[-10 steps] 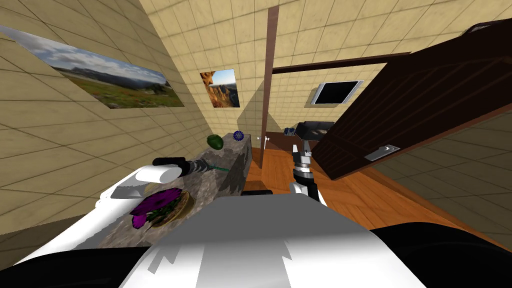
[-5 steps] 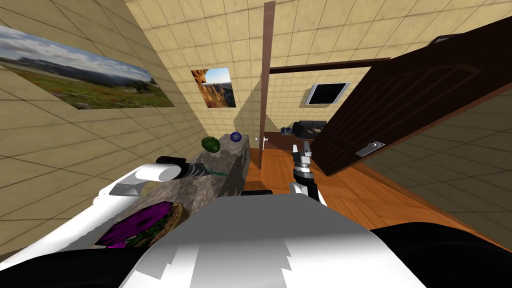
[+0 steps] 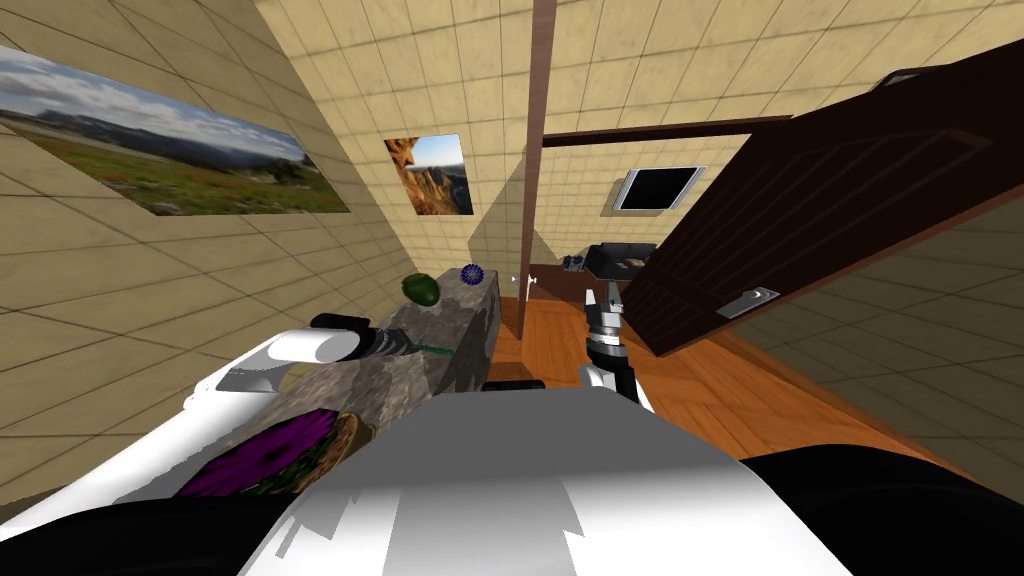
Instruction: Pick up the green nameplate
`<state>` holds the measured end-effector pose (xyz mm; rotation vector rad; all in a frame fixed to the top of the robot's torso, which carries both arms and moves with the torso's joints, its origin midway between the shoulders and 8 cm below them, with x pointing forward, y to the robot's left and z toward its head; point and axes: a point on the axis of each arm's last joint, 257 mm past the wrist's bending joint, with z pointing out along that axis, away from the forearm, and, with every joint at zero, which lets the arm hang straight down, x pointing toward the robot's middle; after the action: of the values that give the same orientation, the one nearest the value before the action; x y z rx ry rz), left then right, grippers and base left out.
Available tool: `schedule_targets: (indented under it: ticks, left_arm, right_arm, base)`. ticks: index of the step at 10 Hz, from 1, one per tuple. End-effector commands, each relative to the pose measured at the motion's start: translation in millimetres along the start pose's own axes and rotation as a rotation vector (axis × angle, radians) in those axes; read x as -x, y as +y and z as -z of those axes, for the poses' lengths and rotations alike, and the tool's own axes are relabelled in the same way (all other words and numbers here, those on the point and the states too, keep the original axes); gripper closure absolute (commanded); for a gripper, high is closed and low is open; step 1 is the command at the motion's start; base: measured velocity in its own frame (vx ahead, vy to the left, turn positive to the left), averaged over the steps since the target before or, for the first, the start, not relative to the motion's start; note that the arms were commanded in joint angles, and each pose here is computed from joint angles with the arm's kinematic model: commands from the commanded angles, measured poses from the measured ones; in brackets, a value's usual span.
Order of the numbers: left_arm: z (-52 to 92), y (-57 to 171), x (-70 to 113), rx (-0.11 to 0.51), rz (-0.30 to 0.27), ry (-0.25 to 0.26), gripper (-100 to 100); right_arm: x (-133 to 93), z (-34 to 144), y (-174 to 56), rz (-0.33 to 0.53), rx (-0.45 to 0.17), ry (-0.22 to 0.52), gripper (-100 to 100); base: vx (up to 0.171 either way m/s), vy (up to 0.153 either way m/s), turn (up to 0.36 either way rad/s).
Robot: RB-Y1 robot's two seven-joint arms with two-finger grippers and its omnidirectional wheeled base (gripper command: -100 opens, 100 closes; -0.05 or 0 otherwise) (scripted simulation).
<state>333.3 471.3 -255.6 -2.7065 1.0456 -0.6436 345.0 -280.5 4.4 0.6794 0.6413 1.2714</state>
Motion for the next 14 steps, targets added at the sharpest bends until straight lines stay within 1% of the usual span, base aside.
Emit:
schedule_targets:
  ticks: [1, 2, 3, 4, 5, 6, 7, 8, 9, 10, 11, 12, 13, 14]
  left_arm:
    - [-1.2, -6.1, 9.0, 0.01, 0.006, 0.0, -100]
    - [-1.2, -6.1, 9.0, 0.01, -0.022, 0.0, -100]
    - [-1.2, -6.1, 9.0, 0.01, -0.03, 0.0, -100]
    - [-2.4, -11.1, 17.6, 0.018, -0.019, 0.002, -100]
    - [-2.4, -11.1, 17.6, 0.018, -0.042, 0.002, -100]
    - [-2.4, -11.1, 17.6, 0.018, -0.047, 0.002, -100]
    - [-3.4, -15.9, 26.0, 0.026, -0.036, 0.006, -100]
    - [-3.4, -15.9, 26.0, 0.026, -0.062, 0.006, -100]
    - [-4.2, -20.3, 34.4, 0.033, -0.039, 0.011, -100]
    - [-4.2, -20.3, 34.4, 0.033, -0.067, 0.011, -100]
    - [-4.2, -20.3, 34.4, 0.033, -0.08, 0.012, -100]
    - [-4.8, -24.4, 42.7, 0.039, -0.065, 0.018, -100]
    - [-4.8, -24.4, 42.7, 0.039, -0.091, 0.019, -100]
    - [-5.4, -28.3, 50.9, 0.045, -0.067, 0.026, -100]
  right_arm:
    - [0.0, 0.0, 0.0, 0.0, 0.0, 0.0, 0]
    - [0.0, 0.0, 0.0, 0.0, 0.0, 0.0, 0]
    - [0.0, 0.0, 0.0, 0.0, 0.0, 0.0, 0]
    - [0.0, 0.0, 0.0, 0.0, 0.0, 0.0, 0]
    - [0.0, 0.0, 0.0, 0.0, 0.0, 0.0, 0]
    - [0.0, 0.0, 0.0, 0.0, 0.0, 0.0, 0]
    - [0.0, 0.0, 0.0, 0.0, 0.0, 0.0, 0]
    - [0.0, 0.0, 0.0, 0.0, 0.0, 0.0, 0]
    - [0.0, 0.0, 0.0, 0.0, 0.0, 0.0, 0]
    - [0.0, 0.0, 0.0, 0.0, 0.0, 0.0, 0]
    - [0.0, 0.0, 0.0, 0.0, 0.0, 0.0, 0]
    - [0.0, 0.0, 0.0, 0.0, 0.0, 0.0, 0]
    - [0.0, 0.0, 0.0, 0.0, 0.0, 0.0, 0]
    - [0.0, 0.0, 0.0, 0.0, 0.0, 0.0, 0]
  base:
    - [0.096, -0.088, 0.11]
    - [0.071, -0.078, 0.072]
    - [0.019, -0.029, 0.008]
    - [0.037, -0.027, 0.128]
    - [0.045, -0.042, 0.074]
    - [0.028, -0.038, -0.019]
    - [0.054, -0.057, 0.106]
    - [0.06, -0.056, 0.076]
    - [0.069, -0.086, 0.14]
    - [0.065, -0.084, 0.066]
    - [0.035, -0.036, -0.02]
    - [0.063, -0.042, 0.107]
    - [0.056, -0.06, 0.081]
    - [0.068, -0.075, 0.12]
